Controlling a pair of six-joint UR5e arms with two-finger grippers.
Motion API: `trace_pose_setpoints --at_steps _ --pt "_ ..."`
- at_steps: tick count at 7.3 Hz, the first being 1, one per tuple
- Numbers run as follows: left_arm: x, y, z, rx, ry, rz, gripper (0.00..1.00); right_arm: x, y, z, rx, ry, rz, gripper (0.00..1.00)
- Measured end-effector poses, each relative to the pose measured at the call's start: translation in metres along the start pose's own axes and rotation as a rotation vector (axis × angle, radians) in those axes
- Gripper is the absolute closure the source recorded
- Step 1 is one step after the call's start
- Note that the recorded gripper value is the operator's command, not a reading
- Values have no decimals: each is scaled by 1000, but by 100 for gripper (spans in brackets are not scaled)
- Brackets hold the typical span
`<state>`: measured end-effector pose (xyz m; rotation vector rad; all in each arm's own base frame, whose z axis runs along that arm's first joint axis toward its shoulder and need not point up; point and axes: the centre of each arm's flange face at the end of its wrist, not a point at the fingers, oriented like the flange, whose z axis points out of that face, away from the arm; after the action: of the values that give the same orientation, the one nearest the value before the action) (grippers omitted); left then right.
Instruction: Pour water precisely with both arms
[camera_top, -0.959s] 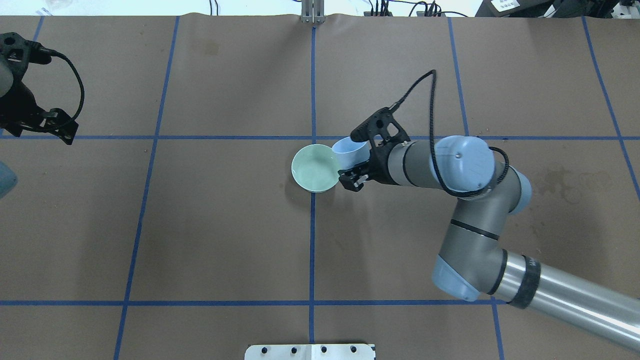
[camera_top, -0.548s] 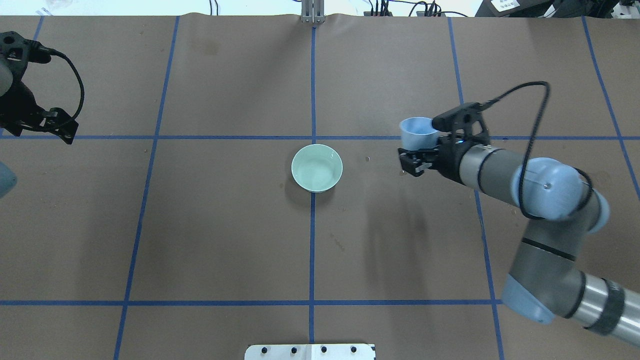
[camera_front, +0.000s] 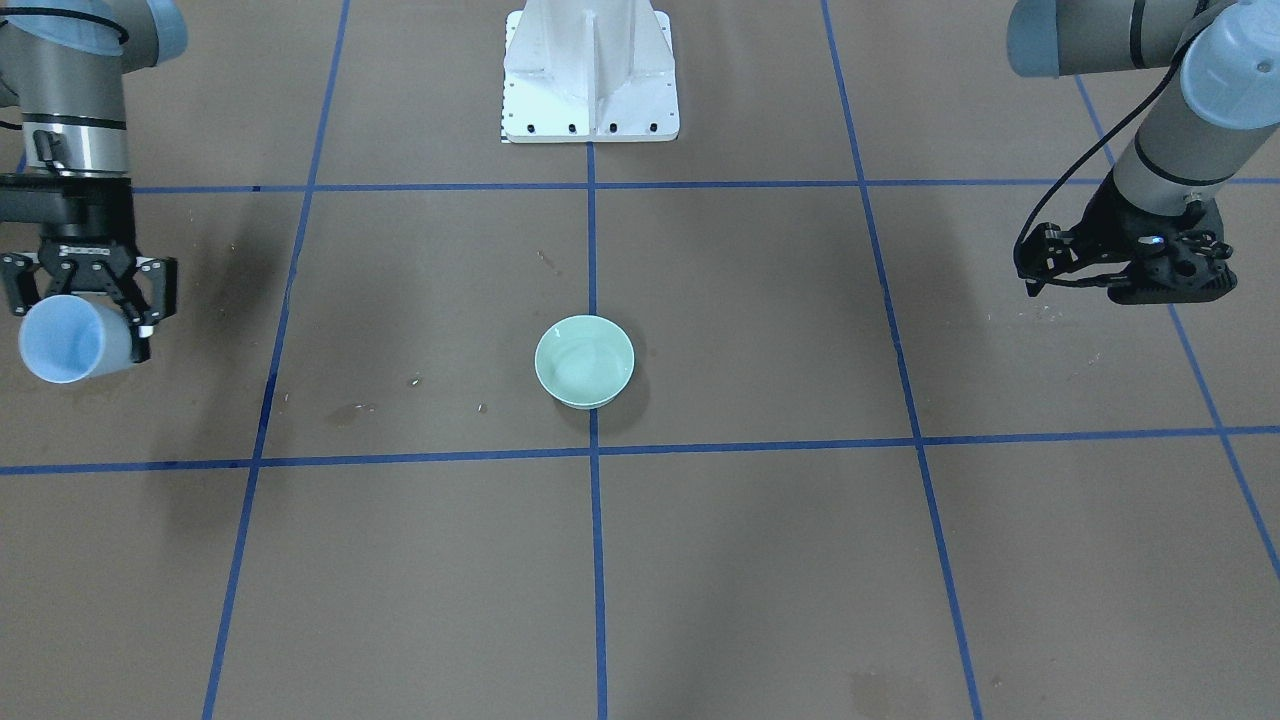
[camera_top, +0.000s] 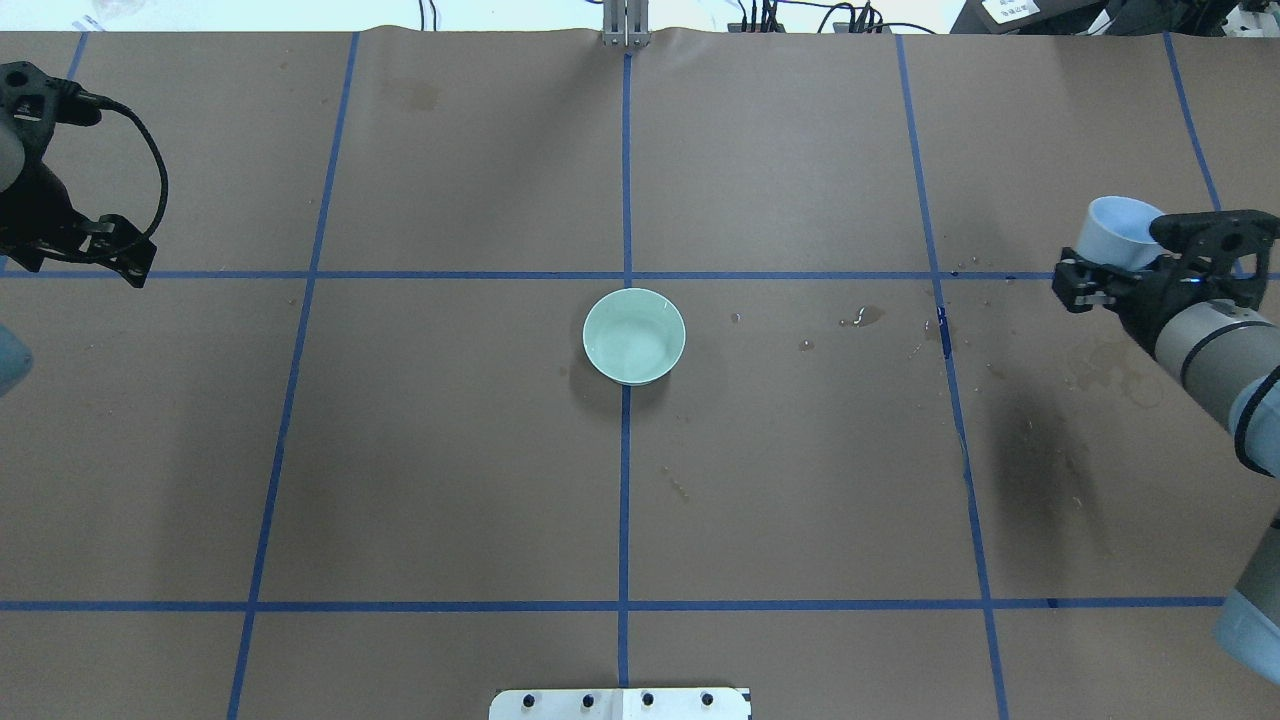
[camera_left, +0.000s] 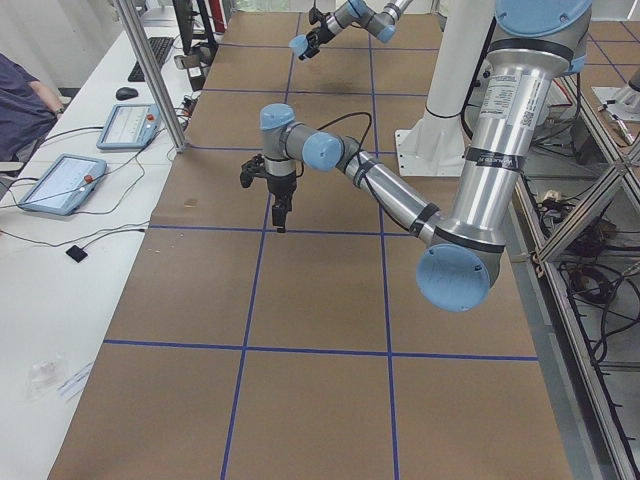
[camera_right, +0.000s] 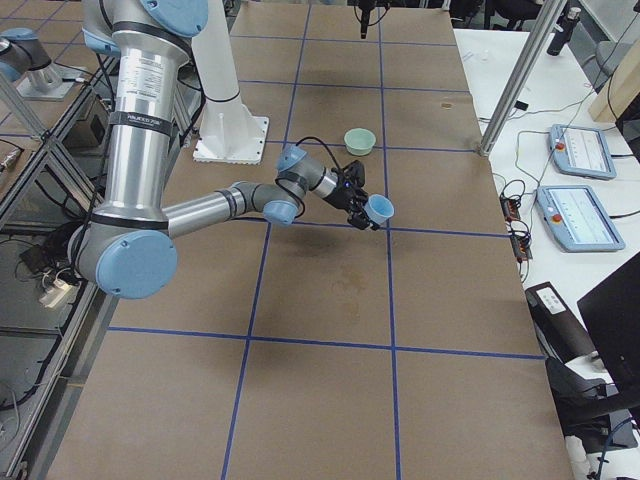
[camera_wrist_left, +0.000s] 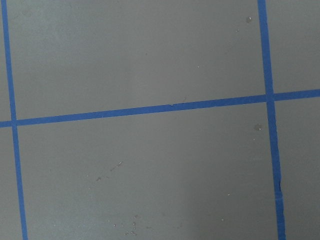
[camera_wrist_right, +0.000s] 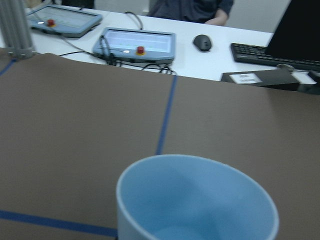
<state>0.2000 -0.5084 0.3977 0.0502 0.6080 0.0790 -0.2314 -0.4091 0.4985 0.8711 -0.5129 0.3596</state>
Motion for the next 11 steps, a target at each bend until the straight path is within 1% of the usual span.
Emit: trace_pose_setpoints --at_steps 1,2,4,5,6,8,9,11 --pt "0 0 0 0 0 0 0 33 6 14 33 91 38 100" --pt "0 0 -1 1 1 0 0 57 14 26 65 161 82 100" --pt "1 0 -1 3 1 1 0 84 27 43 139 250 145 100" --pt "1 0 -2 3 2 1 0 88 31 46 168 268 174 100" --pt "2 0 -2 4 2 1 0 84 37 48 179 274 208 100" --pt "3 0 -2 5 2 2 0 51 49 41 175 278 251 100" --pt "3 -1 -2 6 3 3 0 31 56 33 170 275 258 100" --pt "3 -1 -3 7 3 4 0 -3 82 16 174 284 253 100"
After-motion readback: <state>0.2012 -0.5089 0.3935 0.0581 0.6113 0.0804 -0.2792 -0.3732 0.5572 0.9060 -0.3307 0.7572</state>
